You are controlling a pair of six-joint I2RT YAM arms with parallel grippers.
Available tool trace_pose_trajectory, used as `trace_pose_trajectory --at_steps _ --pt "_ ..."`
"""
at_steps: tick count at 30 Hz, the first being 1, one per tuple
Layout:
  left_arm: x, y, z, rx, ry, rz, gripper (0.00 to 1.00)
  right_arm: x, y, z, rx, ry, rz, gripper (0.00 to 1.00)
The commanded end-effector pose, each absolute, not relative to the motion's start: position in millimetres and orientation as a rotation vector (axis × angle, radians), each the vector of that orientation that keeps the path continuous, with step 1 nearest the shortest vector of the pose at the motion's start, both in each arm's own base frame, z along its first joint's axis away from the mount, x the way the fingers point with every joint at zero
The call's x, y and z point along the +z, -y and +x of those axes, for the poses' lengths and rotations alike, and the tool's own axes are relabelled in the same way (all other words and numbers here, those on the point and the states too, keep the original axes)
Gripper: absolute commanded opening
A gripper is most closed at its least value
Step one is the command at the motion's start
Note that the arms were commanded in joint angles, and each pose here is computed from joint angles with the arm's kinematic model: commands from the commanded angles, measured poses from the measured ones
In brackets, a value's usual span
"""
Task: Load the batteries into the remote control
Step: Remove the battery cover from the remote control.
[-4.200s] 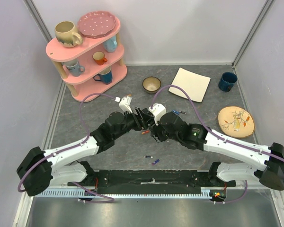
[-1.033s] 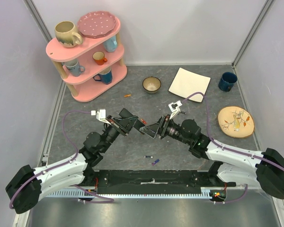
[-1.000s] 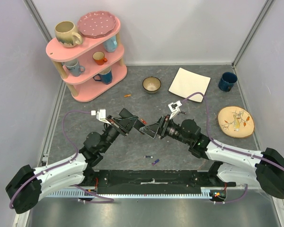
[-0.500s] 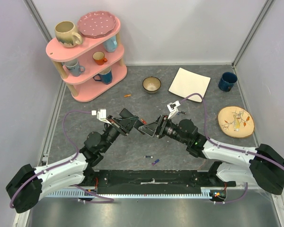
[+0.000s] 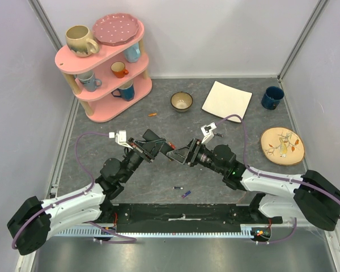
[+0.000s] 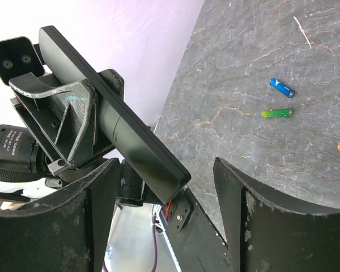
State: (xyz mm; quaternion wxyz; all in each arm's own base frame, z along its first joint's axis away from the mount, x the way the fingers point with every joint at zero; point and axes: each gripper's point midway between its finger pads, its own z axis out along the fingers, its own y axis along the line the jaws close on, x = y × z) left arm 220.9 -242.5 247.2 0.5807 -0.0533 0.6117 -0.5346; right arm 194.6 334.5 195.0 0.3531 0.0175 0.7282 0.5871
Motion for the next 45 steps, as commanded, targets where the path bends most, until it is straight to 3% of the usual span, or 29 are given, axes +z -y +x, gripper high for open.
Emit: trace_pose_trajectory --at_steps 1,17,25,45 --pt "264.0 240.6 220.0 -1.292 -1.363 -0.144 0.02 212.8 -336.5 200.4 1.564 -1.804 0.071 0.74" --pt "259.7 242.9 218.8 -1.303 -1.374 -0.138 0.02 214.3 -341.4 205.6 1.574 -1.795 0.081 0.69" --pt "256.0 243.0 218.5 -1.302 -1.382 -0.137 0.02 219.8 -340.6 208.5 1.589 -1.77 0.098 0.73" --pt "262.4 242.8 217.9 -1.313 -1.362 -0.138 0.02 203.8 -341.6 208.5 1.558 -1.83 0.095 0.53"
